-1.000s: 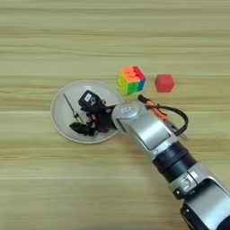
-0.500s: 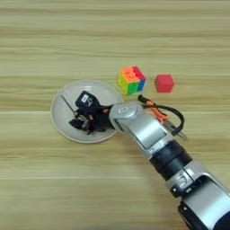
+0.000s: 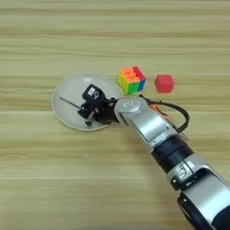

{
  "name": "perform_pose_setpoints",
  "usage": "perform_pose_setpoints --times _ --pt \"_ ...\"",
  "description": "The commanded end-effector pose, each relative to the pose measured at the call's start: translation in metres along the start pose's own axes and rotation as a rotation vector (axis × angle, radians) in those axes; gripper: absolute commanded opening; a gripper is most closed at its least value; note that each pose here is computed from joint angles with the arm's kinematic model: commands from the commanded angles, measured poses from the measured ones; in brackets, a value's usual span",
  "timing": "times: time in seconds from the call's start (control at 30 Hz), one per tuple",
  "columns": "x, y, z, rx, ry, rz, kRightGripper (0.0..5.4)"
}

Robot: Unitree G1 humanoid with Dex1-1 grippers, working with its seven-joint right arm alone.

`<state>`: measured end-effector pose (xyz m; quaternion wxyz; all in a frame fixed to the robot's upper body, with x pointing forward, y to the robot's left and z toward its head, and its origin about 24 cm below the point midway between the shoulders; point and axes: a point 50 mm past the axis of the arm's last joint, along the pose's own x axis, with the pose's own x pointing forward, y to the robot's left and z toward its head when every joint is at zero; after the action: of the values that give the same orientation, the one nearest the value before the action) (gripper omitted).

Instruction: Move the objects on the table

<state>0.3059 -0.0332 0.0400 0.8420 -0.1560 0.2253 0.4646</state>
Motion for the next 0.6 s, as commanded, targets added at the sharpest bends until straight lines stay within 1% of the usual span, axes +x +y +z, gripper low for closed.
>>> perform_pose_setpoints --times 0.03,0.3,0.6 --pt "-0.010 -0.022 0.022 -0.066 -0.046 -0.102 0.86" --pt "-0.020 -0.032 0.039 -0.061 -0.119 -0.139 0.85" --pt "-0.044 -0.038 0.057 -0.069 -0.219 -0.171 0.85"
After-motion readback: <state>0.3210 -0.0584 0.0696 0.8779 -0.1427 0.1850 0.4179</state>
